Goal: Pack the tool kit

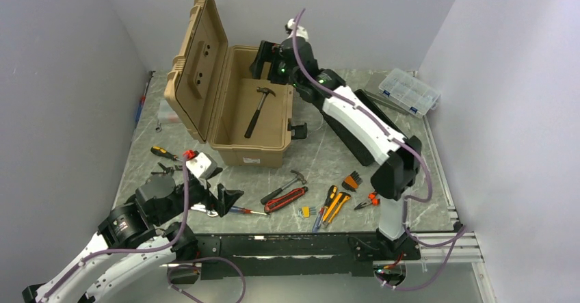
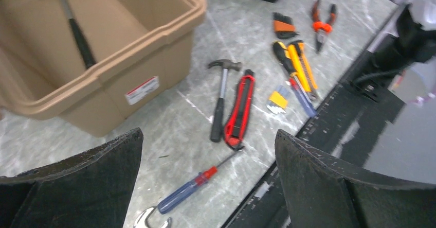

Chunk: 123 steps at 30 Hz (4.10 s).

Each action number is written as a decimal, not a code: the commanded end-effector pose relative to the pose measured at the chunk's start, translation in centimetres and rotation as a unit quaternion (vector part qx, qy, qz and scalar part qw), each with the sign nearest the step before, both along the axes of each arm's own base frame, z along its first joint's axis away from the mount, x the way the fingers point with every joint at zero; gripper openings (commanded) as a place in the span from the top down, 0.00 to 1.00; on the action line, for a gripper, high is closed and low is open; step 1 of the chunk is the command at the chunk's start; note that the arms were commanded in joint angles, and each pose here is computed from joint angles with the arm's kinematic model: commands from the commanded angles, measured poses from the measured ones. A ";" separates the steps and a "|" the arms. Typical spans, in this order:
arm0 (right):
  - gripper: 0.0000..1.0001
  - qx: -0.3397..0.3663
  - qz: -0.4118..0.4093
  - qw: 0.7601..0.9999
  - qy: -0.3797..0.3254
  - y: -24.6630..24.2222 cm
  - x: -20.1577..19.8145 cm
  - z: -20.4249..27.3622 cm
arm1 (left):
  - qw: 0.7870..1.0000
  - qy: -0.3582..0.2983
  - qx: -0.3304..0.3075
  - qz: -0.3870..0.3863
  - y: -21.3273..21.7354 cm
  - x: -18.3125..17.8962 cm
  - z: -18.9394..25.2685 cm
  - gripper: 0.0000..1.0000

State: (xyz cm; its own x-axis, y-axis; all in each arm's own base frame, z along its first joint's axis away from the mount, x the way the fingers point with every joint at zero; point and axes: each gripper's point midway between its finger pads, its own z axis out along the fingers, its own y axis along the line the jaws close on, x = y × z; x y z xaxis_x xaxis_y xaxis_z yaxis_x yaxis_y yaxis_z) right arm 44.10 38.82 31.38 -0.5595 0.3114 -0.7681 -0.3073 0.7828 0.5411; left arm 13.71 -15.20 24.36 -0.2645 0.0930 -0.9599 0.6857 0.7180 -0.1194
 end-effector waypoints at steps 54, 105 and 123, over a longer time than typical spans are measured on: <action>1.00 0.347 -0.321 0.867 0.161 -13.9 0.5 -13.8 | 0.915 -0.068 -0.056 0.394 16.1 3.1 12.6 0.02; 0.00 0.188 -0.210 0.959 -0.009 -19.9 -3.5 -2.3 | 0.870 -0.245 0.008 0.428 14.7 14.4 32.0 0.01; 0.00 0.150 -0.169 0.974 -0.032 -20.4 -5.9 -0.6 | 0.716 0.207 -0.275 0.607 29.7 26.4 7.8 0.01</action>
